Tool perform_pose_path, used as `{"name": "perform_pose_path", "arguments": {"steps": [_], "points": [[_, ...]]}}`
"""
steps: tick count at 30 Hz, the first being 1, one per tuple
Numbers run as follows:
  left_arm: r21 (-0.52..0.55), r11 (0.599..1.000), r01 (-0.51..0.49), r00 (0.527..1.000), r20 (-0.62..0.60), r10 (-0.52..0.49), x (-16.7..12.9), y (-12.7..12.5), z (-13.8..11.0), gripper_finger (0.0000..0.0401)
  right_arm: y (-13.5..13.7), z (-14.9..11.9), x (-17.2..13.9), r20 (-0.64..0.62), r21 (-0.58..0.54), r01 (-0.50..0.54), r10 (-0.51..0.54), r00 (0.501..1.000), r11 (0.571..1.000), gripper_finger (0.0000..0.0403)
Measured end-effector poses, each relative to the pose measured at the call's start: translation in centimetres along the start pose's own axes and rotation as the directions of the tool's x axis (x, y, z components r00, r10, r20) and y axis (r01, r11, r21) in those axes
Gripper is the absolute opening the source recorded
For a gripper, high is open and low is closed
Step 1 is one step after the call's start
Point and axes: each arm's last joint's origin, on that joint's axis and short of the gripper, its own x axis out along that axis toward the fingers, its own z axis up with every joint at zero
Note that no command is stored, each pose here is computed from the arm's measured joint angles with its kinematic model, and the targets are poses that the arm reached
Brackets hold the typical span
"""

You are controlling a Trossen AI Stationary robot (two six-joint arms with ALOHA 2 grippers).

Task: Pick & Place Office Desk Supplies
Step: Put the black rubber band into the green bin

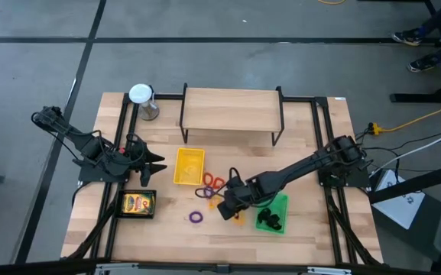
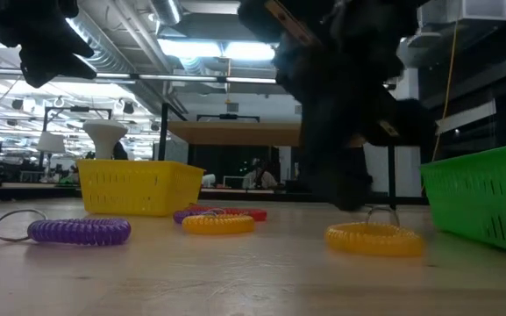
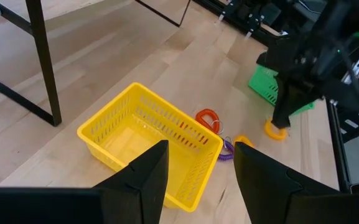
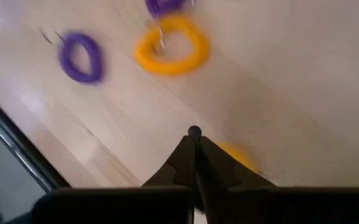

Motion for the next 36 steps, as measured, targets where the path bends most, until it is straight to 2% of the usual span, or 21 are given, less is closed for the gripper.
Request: {"name": "perform_pose_path", "arguments": {"steps": [9,12,19,22,24,32,36], "points": [[-0.010,0.999,0.036,0.999,-0.019,-0.036,0.0,-0.2,0.0,0.0175,0.5,0.6,-6.0,0.137,0.003,-0.068,0.067,0.988,0.998,0.0002],[-0.010,0.997,0.074,0.997,-0.037,-0.074,0.0,-0.4,0.0,0.0175,0.0,-0.2,-8.2,0.147,0.021,-0.033,0.029,0.989,0.999,0.0001],[0.019,0.983,0.184,0.980,-0.083,-0.181,1.1,-2.0,0.0,0.0175,-2.2,-3.7,-11.5,0.085,0.069,0.146,-0.152,0.985,0.987,0.0001],[0.034,0.978,0.206,0.974,-0.101,-0.202,2.1,-2.9,-0.3,0.0175,-2.7,-5.0,-11.9,0.056,0.093,0.203,-0.209,0.976,0.975,0.0000],[0.050,0.975,0.215,0.971,-0.114,-0.208,2.8,-3.5,-0.6,0.0175,-2.9,-5.7,-11.7,0.048,0.107,0.205,-0.211,0.976,0.973,0.0000],[0.032,0.967,0.254,0.963,-0.106,-0.249,5.9,-5.8,-1.6,0.0175,-4.9,-7.5,-9.5,-0.008,0.149,0.265,-0.267,0.964,0.953,0.0003],[0.003,0.966,0.257,0.957,-0.138,-0.254,7.4,-6.5,-2.6,0.0175,-5.9,-8.1,-8.6,-0.022,0.145,0.288,-0.288,0.957,0.947,0.0041]]}}
